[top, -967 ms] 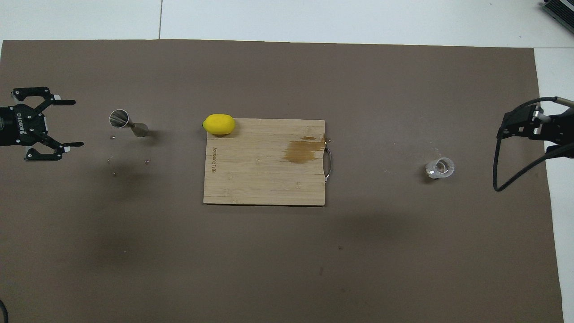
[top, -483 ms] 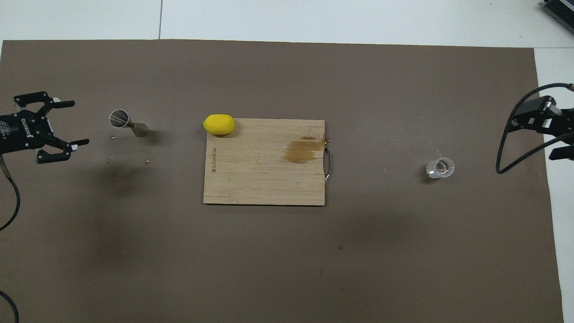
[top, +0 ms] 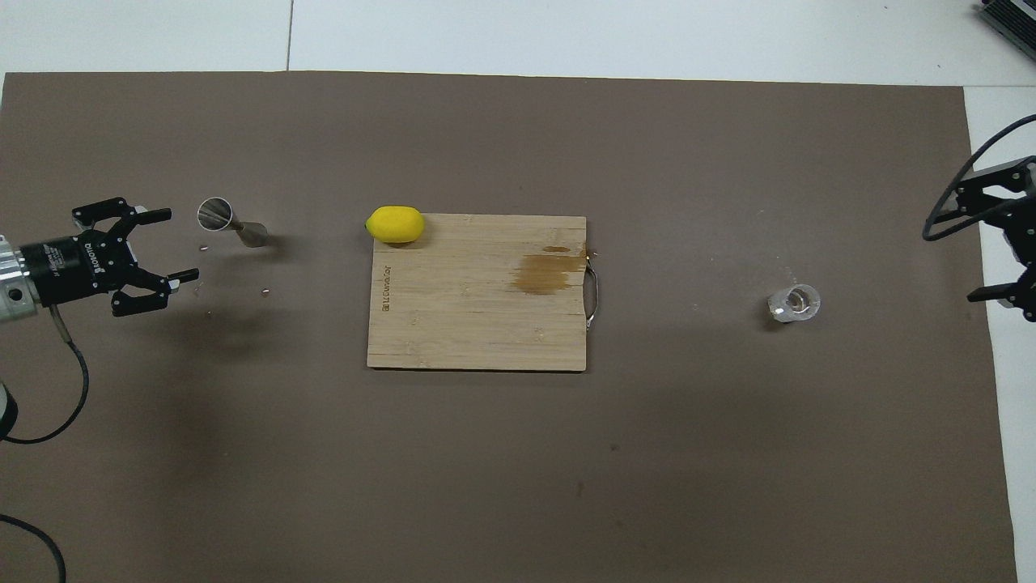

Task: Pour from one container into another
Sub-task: 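Reach the left gripper to the small metal cup and grasp it, then carry the metal cup over the board while the right gripper grasps the glass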

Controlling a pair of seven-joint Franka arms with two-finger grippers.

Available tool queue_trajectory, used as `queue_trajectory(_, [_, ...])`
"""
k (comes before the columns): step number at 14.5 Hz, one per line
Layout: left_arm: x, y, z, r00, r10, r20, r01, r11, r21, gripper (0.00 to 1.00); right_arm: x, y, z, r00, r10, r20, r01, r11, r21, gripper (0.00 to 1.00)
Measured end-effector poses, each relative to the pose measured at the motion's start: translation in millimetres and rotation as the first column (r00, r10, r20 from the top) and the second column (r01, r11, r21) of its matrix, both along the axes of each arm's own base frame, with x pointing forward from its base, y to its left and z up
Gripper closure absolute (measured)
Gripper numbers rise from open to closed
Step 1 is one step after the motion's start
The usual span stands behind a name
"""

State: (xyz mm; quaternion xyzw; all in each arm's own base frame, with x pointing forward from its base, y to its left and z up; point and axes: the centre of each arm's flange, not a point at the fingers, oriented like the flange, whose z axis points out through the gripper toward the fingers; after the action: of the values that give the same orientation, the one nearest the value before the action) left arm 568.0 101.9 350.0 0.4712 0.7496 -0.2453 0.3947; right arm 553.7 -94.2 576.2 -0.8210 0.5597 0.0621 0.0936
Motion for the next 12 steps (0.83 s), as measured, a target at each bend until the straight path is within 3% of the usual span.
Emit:
queue_trajectory(4, [3.9, -16.8, -8.6, 0.999, 0.032, 0.0, -0.032, 0.999, -0.001, 0.0, -10.0, -3.3, -17.8, 0.983, -0.184, -0.012, 0.184, 0.983, -0.009, 0.02])
queue_trajectory(7, [7.1, -26.6, -13.7, 0.998, 0.058, 0.001, -0.058, 0.998, -0.003, 0.0, -17.0, -11.9, -36.1, 0.967, -0.254, -0.026, 0.255, 0.967, 0.021, 0.0])
queue_trajectory(12, [10.6, -31.2, -20.7, 0.994, 0.108, 0.0, -0.108, 0.994, -0.003, 0.0, -17.9, -39.2, -84.7, 0.94, -0.321, -0.115, 0.334, 0.934, 0.125, 0.0])
